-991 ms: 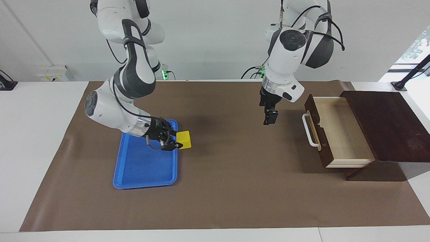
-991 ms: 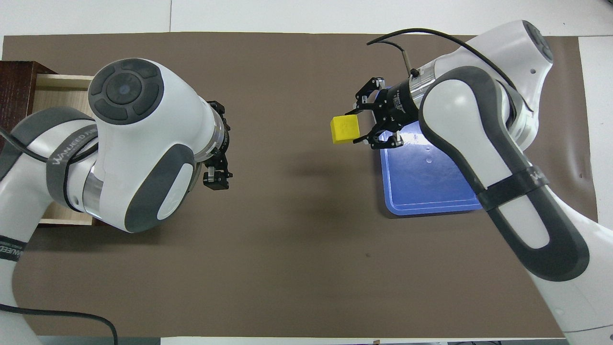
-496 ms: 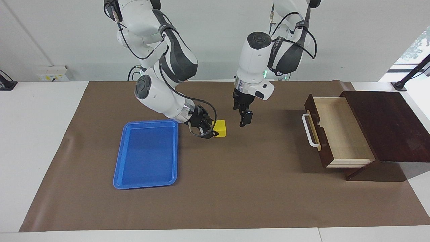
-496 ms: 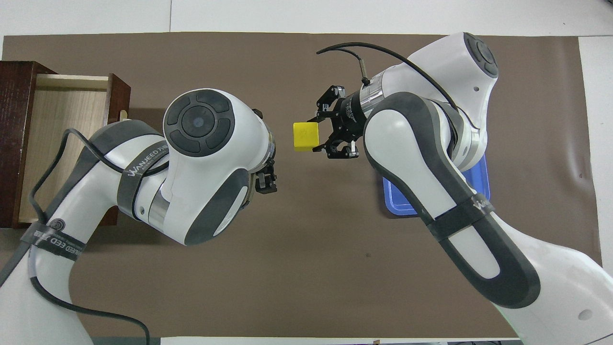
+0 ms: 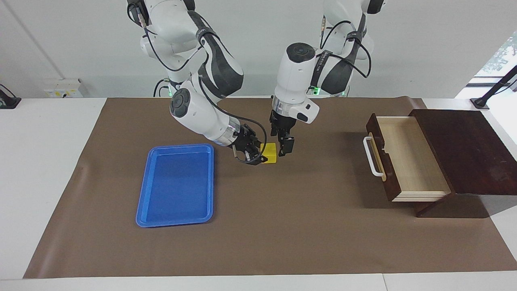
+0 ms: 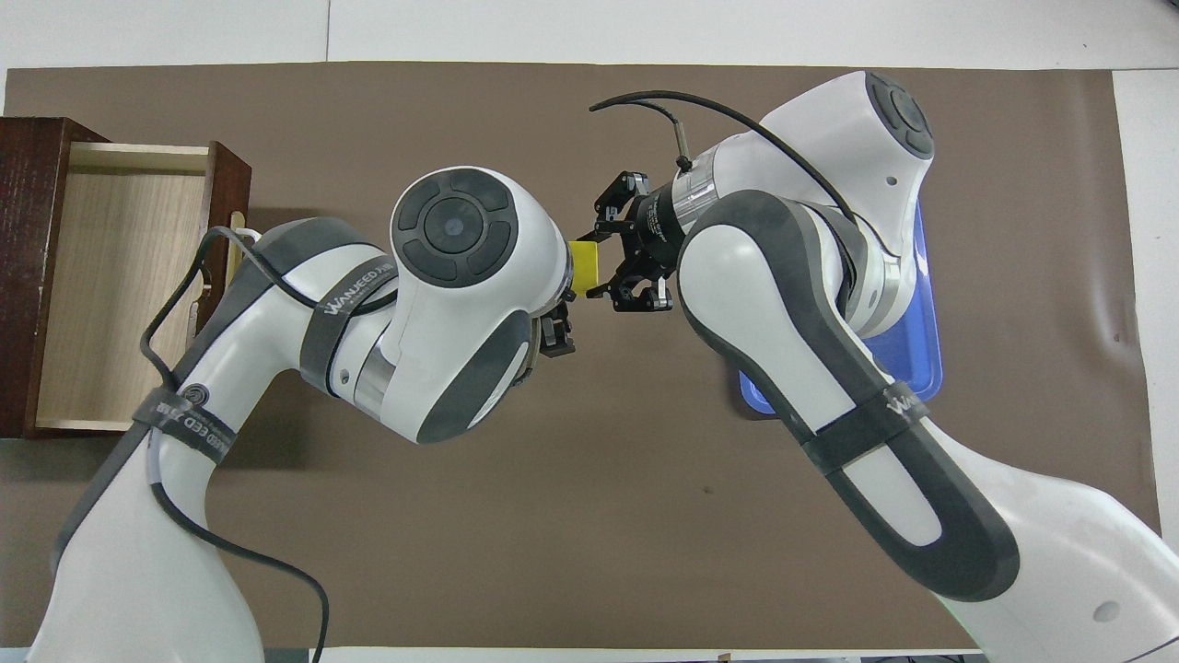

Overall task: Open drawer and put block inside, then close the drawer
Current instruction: 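Grasp the cube with the left gripper from the right gripper, then carry the cube into the drawer with the left gripper while the right gripper withdraws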

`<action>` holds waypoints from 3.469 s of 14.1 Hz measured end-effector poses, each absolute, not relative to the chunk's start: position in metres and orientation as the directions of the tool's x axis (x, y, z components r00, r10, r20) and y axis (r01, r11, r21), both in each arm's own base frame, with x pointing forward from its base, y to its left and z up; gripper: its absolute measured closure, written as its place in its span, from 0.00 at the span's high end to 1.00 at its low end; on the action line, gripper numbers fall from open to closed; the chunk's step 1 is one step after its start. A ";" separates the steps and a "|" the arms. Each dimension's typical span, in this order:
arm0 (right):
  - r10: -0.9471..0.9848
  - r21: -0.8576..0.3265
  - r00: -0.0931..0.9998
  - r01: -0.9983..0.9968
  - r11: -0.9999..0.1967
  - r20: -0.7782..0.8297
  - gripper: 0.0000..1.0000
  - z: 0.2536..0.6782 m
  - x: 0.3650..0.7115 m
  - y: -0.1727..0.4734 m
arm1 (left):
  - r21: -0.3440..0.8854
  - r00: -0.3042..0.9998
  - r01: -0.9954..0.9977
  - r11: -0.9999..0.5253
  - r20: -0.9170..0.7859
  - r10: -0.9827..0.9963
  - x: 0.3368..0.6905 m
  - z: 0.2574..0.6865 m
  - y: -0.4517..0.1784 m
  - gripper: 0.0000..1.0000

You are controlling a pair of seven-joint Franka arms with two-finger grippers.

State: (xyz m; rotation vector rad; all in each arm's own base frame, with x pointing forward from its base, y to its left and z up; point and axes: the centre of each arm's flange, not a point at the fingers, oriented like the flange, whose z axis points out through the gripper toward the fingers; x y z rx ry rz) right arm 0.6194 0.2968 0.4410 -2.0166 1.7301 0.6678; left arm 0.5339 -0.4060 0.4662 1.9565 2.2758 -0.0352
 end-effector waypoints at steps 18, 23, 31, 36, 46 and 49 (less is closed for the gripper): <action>-0.799 0.015 0.114 -0.988 -0.152 -0.591 0.56 0.440 0.620 0.293 | 0.065 -0.127 0.989 0.133 -0.092 0.988 0.545 0.459 -0.419 0.58; -0.799 0.015 0.114 -0.988 -0.152 -0.591 0.56 0.440 0.620 0.293 | 0.065 -0.127 0.989 0.133 -0.093 0.988 0.545 0.459 -0.419 0.58; -0.802 0.009 0.094 -0.992 -0.123 -0.590 1.00 0.442 0.625 0.286 | 0.057 -0.098 0.993 0.103 -0.082 0.992 0.542 0.460 -0.421 0.58; -0.805 0.009 0.073 -0.995 -0.096 -0.589 1.00 0.443 0.633 0.268 | 0.007 0.013 1.000 -0.012 -0.016 1.000 0.574 0.483 -0.342 0.58; -0.805 0.049 0.095 -0.987 -0.152 -0.586 1.00 0.478 0.639 0.142 | 0.034 0.112 0.993 -0.111 -0.054 0.992 0.636 0.548 -0.006 0.58; -0.814 0.037 0.206 -0.963 -0.268 -0.543 1.00 0.489 0.629 0.111 | 0.009 0.132 0.991 -0.131 -0.056 0.990 0.627 0.524 0.038 0.58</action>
